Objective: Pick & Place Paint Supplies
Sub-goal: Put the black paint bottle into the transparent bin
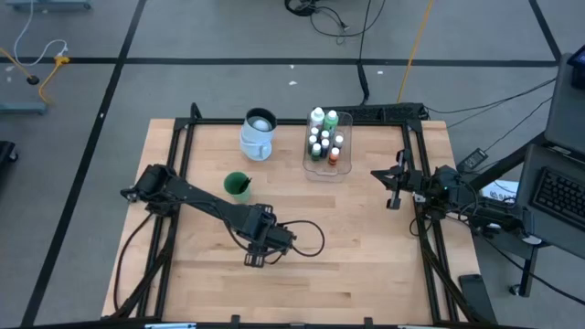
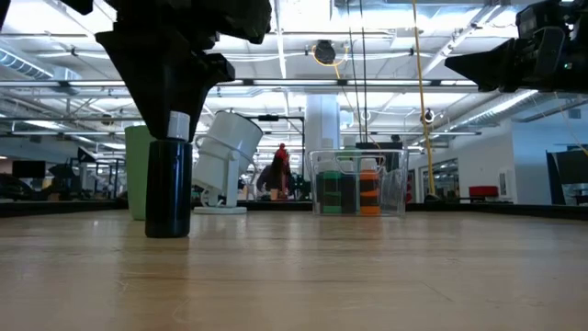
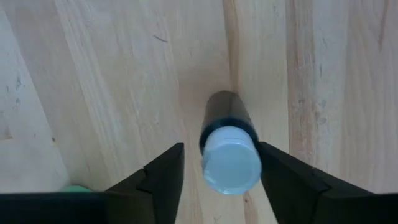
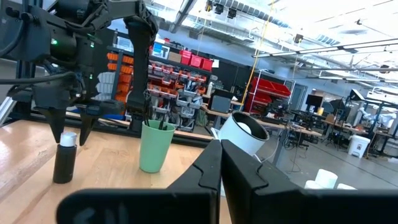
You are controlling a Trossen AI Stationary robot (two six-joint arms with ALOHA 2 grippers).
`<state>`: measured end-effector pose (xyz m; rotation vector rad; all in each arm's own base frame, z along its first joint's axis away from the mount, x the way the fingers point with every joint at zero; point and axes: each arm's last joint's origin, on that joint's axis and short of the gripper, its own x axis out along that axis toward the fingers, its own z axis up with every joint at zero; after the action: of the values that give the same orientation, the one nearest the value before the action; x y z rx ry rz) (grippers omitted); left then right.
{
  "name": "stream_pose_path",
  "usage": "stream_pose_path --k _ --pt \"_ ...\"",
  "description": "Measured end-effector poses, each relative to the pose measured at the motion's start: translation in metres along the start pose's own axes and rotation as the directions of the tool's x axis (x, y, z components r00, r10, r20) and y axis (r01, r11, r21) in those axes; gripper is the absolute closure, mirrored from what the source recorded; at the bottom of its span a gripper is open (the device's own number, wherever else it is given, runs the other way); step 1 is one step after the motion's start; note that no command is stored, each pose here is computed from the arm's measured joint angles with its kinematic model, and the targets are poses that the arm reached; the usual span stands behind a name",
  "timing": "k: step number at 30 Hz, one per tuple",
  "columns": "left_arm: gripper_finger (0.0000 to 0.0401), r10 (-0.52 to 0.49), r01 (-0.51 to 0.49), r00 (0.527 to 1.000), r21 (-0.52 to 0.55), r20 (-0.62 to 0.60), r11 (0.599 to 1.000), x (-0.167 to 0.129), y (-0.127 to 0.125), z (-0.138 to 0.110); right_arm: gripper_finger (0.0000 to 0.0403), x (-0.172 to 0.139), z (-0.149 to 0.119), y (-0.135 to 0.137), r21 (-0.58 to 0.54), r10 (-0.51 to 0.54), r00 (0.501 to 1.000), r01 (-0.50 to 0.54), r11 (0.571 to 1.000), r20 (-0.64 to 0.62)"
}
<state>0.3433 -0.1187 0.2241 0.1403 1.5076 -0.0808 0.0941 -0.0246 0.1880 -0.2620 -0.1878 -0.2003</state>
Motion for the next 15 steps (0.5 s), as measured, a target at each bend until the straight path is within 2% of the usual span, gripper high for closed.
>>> stream_pose_path --k 9,13,15 --pt "0.0259 -0.012 0.011 1.000 -0.006 -0.003 1.000 0.0000 0.0024 0.0004 0.0399 0.0000 0.0000 0.0000 0.000 0.000 1.000 0.000 1.000 0.000" --pt "0.0300 -0.051 0.051 0.999 0.048 -0.011 0.998 -0.0002 0.0017 0.0000 0.0399 0.0000 0.0000 0.0000 0.000 0.000 1.000 0.000 1.000 0.000" --pt "0.0300 -0.073 0.074 0.997 0.067 -0.020 0.995 -0.0020 0.0028 0.0001 0.0399 0.0000 0.0000 0.0000 0.000 0.000 1.000 0.000 1.000 0.000"
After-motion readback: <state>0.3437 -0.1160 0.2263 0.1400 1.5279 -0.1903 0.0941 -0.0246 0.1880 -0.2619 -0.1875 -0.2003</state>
